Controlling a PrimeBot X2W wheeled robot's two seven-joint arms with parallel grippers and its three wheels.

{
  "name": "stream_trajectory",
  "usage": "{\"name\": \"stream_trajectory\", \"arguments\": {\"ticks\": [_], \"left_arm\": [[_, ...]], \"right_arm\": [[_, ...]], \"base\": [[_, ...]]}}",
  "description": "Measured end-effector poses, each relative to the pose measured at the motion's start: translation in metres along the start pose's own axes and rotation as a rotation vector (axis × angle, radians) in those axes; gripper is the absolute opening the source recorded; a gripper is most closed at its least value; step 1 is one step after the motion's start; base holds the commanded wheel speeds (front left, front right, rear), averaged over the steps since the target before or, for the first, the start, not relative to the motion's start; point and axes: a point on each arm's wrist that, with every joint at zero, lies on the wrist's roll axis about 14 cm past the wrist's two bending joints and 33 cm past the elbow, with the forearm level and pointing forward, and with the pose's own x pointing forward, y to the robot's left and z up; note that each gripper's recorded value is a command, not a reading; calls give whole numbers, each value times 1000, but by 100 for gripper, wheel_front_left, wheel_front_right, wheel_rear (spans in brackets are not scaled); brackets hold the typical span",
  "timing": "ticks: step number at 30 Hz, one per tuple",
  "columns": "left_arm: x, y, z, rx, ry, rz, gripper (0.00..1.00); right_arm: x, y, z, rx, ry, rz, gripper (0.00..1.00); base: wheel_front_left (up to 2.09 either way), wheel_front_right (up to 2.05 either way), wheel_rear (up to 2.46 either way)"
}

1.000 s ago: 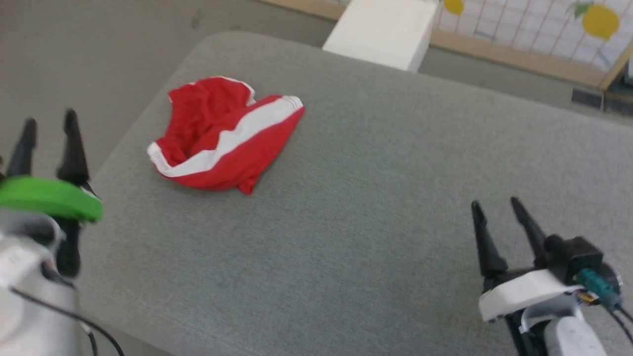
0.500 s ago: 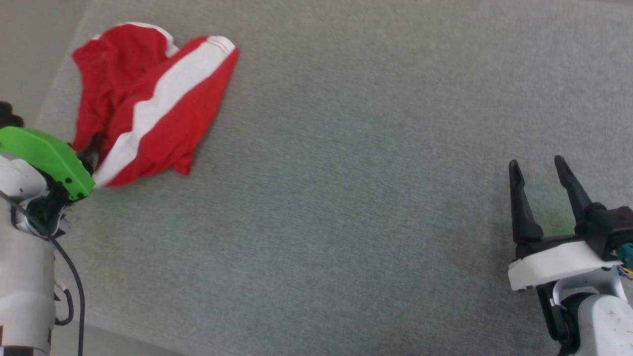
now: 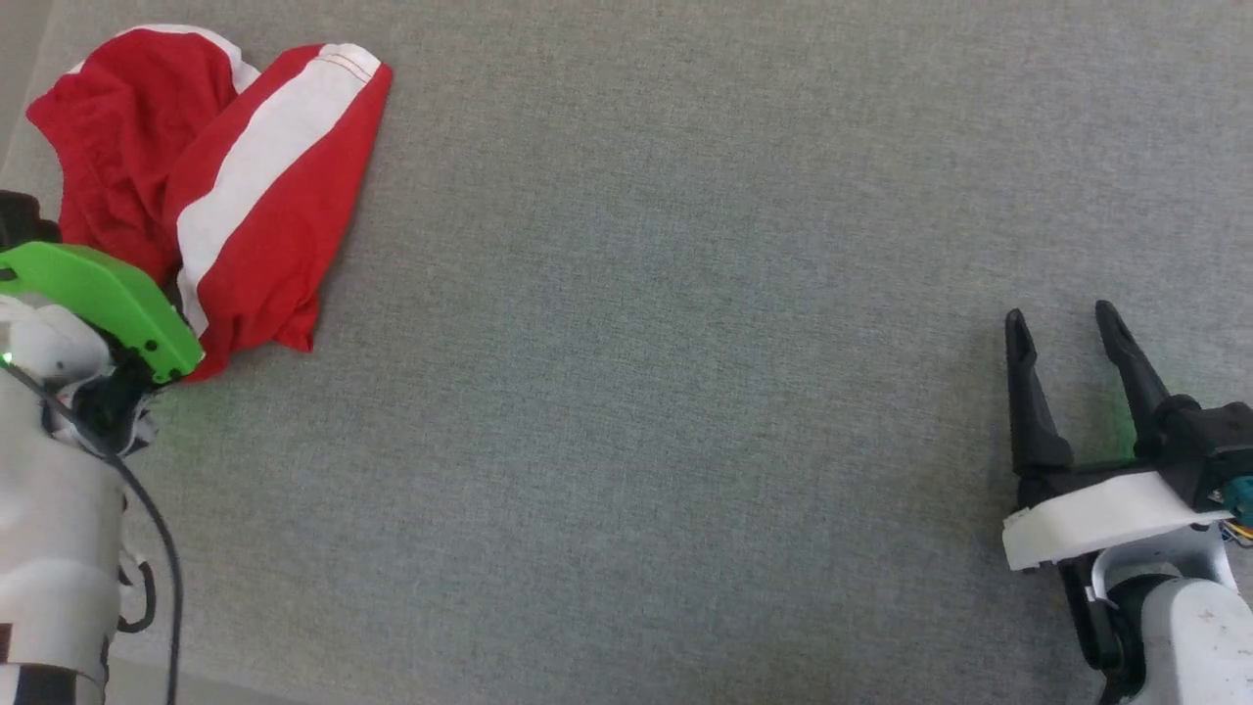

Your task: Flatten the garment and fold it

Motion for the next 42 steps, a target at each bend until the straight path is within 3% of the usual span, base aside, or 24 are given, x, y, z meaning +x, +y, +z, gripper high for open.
{"name": "stream_trajectory", "arguments": {"ticks": [6, 9, 16, 22, 29, 33, 37, 42], "left_arm": [[-34, -12, 103, 62, -443, -42, 0], [-69, -35, 163, 109, -635, -104, 0], [-160, -134, 235, 244, -885, -366, 0], [-230, -226, 239, 293, -956, -635, 0], [-261, -322, 183, 325, -880, -924, 0], [-229, -359, 89, 363, -643, -1021, 0], [-188, -364, -20, 405, -317, -1033, 0], [-159, -332, -148, 539, 106, -968, 0]], "right_arm": [[-6, 10, 11, 28, -36, 21, 100], [-13, 15, 16, 54, -59, 29, 100], [-38, 18, 32, 108, -117, 19, 100], [-68, 10, 45, 132, -165, -25, 100], [-109, -21, 51, 136, -208, -141, 100], [-130, -37, 52, 143, -226, -204, 100], [-147, -47, 54, 143, -245, -247, 100], [-163, -60, 54, 145, -260, -298, 100]], "base": [[0, 0, 0], [0, 0, 0], [0, 0, 0], [0, 0, 0], [0, 0, 0], [0, 0, 0], [0, 0, 0], [0, 0, 0]]}}
